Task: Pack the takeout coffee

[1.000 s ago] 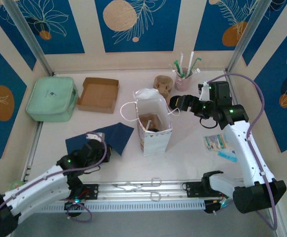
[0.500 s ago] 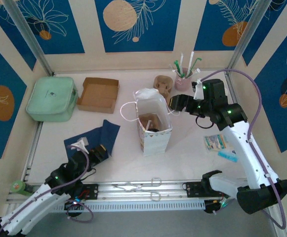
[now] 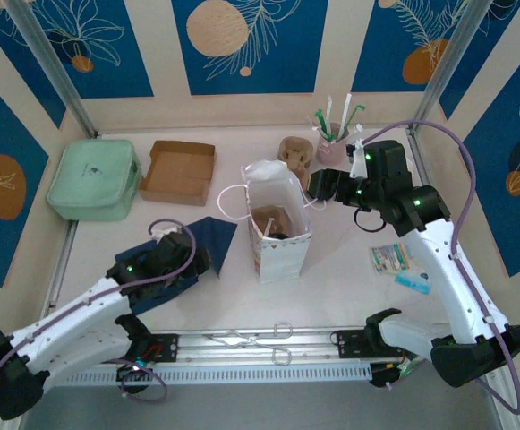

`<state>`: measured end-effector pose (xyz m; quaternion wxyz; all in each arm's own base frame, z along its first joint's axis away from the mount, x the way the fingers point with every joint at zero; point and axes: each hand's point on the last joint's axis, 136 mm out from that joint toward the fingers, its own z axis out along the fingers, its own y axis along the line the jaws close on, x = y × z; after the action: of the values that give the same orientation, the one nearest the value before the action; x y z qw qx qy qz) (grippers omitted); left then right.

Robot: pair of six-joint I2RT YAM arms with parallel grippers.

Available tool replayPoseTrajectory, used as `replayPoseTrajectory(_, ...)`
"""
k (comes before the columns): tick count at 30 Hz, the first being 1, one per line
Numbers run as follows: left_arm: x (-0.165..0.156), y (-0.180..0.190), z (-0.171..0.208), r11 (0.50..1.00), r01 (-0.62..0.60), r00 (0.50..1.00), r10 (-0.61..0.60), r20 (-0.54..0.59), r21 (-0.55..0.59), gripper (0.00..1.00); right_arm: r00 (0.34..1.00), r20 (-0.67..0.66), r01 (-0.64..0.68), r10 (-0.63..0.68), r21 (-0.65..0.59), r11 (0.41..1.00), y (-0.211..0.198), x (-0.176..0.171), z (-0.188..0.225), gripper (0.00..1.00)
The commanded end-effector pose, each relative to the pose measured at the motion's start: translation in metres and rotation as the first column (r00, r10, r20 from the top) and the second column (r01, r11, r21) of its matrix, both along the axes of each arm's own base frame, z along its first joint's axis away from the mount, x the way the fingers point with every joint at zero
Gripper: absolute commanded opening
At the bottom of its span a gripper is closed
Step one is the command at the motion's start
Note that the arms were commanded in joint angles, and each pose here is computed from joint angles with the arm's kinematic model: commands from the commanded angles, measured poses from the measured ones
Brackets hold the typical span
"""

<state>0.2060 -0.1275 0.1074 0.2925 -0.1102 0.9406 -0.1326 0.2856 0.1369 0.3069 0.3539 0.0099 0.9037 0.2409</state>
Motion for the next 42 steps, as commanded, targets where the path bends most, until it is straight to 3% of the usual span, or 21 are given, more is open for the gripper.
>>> replayPoseTrajectory(1, -0.004, 0.011, -0.004, 0.998, 0.025, 0.999, -0.023, -0.039, 0.065, 0.86, 1.0, 0.016, -0.004, 0.004, -0.024, 1.0, -0.003, -0.003, 0.006, 0.88)
replayPoseTrajectory(3, 0.002, 0.0, 0.002, 0.997, 0.067, 0.998, -0.066, -0.022, 0.042, 0.86, 1.0, 0.013, -0.01, 0.01, -0.023, 1.0, -0.002, -0.004, 0.004, 0.88)
replayPoseTrajectory(6, 0.008, -0.004, 0.009, 0.99, 0.105, 0.994, -0.1, -0.054, 0.095, 0.85, 1.0, 0.009, -0.015, 0.015, -0.025, 1.0, -0.001, -0.004, 0.002, 0.88)
replayPoseTrajectory(9, 0.015, 0.003, 0.007, 0.985, 0.08, 0.994, -0.068, -0.082, 0.152, 0.93, 1.0, 0.011, -0.016, 0.017, -0.026, 1.0, -0.001, -0.003, 0.002, 0.88)
replayPoseTrajectory(14, 0.031, 0.006, -0.018, 0.989, 0.047, 0.979, -0.018, -0.201, 0.143, 0.92, 1.0, 0.002, -0.016, 0.016, -0.014, 1.0, 0.001, -0.003, -0.002, 0.88)
replayPoseTrajectory(28, 0.04, 0.014, -0.086, 0.991, 0.019, 0.926, 0.034, -0.376, 0.136, 0.62, 1.0, -0.003, 0.009, -0.009, -0.019, 1.0, -0.01, -0.005, -0.009, 0.88)
replayPoseTrajectory(36, 0.029, 0.02, -0.114, 0.986, 0.023, 0.894, 0.055, -0.444, 0.168, 0.53, 1.0, -0.006, 0.024, -0.024, -0.011, 1.0, -0.015, -0.004, -0.011, 0.88)
replayPoseTrajectory(42, 0.019, 0.021, -0.125, 0.988, 0.014, 0.883, 0.06, -0.465, 0.154, 0.24, 0.999, -0.002, 0.036, -0.036, -0.002, 0.999, -0.018, -0.003, -0.01, 0.88)
